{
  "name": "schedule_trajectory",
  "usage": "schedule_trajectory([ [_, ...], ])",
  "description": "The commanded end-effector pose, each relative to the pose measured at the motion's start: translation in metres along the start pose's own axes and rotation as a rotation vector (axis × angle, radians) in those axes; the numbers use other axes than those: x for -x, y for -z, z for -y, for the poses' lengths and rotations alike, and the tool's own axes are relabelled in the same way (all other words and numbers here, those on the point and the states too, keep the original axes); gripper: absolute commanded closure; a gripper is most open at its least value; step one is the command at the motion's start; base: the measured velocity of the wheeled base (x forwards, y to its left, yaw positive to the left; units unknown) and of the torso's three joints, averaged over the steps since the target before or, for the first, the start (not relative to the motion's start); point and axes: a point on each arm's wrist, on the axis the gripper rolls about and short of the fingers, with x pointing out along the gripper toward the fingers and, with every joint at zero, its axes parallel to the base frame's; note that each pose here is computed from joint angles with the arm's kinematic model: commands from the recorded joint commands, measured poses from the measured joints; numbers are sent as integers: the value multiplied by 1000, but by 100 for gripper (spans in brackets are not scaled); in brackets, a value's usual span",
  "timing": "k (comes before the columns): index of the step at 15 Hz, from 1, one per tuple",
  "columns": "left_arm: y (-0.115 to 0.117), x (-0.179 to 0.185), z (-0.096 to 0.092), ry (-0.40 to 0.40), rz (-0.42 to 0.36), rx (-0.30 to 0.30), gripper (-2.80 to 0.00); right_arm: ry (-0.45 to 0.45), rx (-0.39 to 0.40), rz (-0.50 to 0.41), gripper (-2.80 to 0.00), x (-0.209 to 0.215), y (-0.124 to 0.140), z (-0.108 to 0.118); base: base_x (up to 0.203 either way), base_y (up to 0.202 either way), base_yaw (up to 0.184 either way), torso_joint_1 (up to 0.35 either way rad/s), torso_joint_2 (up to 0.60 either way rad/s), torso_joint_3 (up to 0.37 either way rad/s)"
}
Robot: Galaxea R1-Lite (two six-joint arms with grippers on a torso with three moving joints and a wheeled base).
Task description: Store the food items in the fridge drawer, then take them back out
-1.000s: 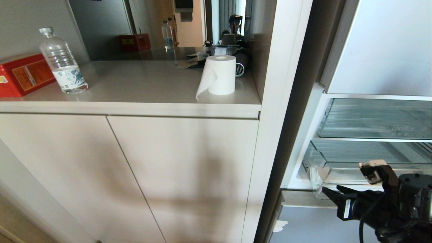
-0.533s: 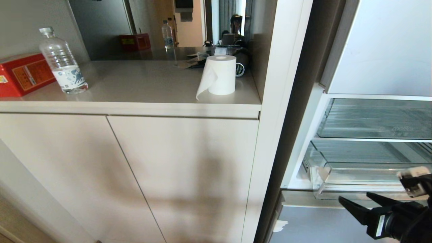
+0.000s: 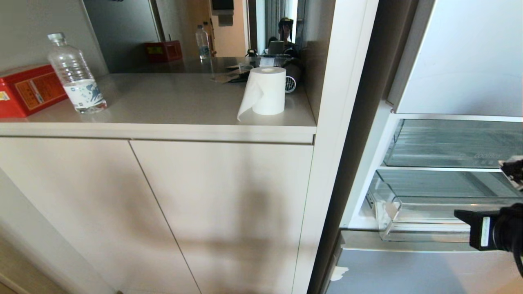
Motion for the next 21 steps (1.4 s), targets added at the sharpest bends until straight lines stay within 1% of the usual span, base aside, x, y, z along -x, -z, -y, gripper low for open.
schedule_trajectory([
  [1,0,0,0,1,-1,0,0,22,2,-75,0,-31,-6,-2,0,0,0,0,0,0],
  [3,0,0,0,1,-1,0,0,36,-5,-83,0,-54,-13,-3,0,0,0,0,0,0],
  [7,0,0,0,1,-1,0,0,46,-12,-65,0,-99,-19,-5,0,0,0,0,0,0],
  [10,0,0,0,1,-1,0,0,58,23,-63,0,-121,-28,-4,0,0,0,0,0,0],
  [14,0,0,0,0,-1,0,0,67,41,-191,0,-104,-31,-1,0,0,0,0,0,0],
  [20,0,0,0,1,-1,0,0,74,47,-291,0,-59,-29,4,0,0,0,0,0,0],
  [21,0,0,0,1,-1,0,0,79,49,-332,0,-48,-26,5,0,0,0,0,0,0],
])
